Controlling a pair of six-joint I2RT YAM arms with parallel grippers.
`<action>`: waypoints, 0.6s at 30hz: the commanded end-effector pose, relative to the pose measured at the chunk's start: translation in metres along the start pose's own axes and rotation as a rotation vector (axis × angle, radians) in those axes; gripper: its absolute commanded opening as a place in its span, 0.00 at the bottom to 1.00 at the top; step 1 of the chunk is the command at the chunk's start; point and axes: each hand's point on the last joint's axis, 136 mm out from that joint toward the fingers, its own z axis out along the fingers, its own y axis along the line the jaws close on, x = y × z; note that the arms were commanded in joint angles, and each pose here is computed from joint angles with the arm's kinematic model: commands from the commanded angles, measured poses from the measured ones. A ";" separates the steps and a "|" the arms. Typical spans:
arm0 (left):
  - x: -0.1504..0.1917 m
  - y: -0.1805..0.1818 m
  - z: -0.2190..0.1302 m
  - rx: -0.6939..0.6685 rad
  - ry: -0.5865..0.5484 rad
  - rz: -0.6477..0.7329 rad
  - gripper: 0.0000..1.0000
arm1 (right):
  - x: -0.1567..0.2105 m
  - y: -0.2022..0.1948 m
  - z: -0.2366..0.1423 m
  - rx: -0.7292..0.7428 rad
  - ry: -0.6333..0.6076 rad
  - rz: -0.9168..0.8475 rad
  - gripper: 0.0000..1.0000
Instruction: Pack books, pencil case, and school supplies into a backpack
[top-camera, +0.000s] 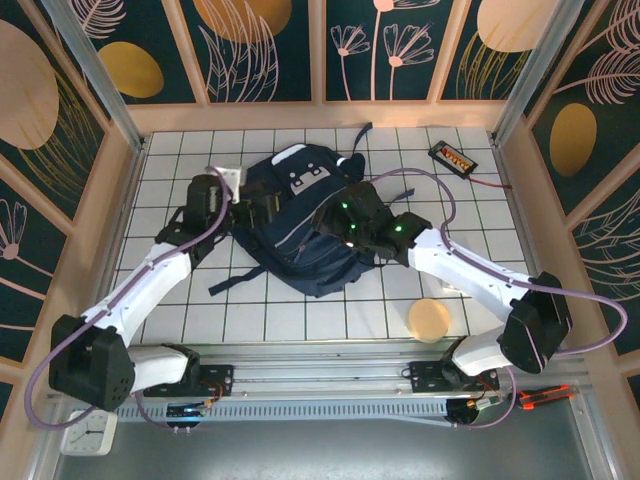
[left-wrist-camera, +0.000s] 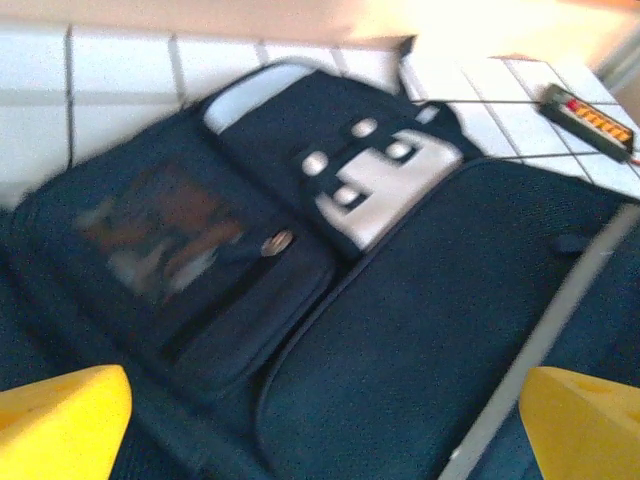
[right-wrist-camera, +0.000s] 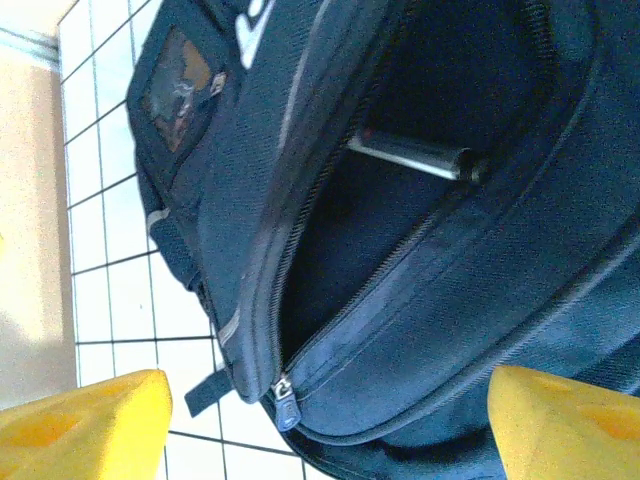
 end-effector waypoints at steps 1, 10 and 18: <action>0.064 0.026 0.012 0.005 0.192 -0.304 0.96 | -0.011 -0.011 -0.001 0.061 0.005 0.074 0.83; 0.093 0.012 0.043 0.202 0.297 -0.521 0.90 | -0.039 0.001 0.022 0.056 -0.002 0.051 0.83; 0.104 0.005 0.050 0.271 0.336 -0.600 0.67 | -0.033 0.002 0.038 0.044 0.036 0.066 0.81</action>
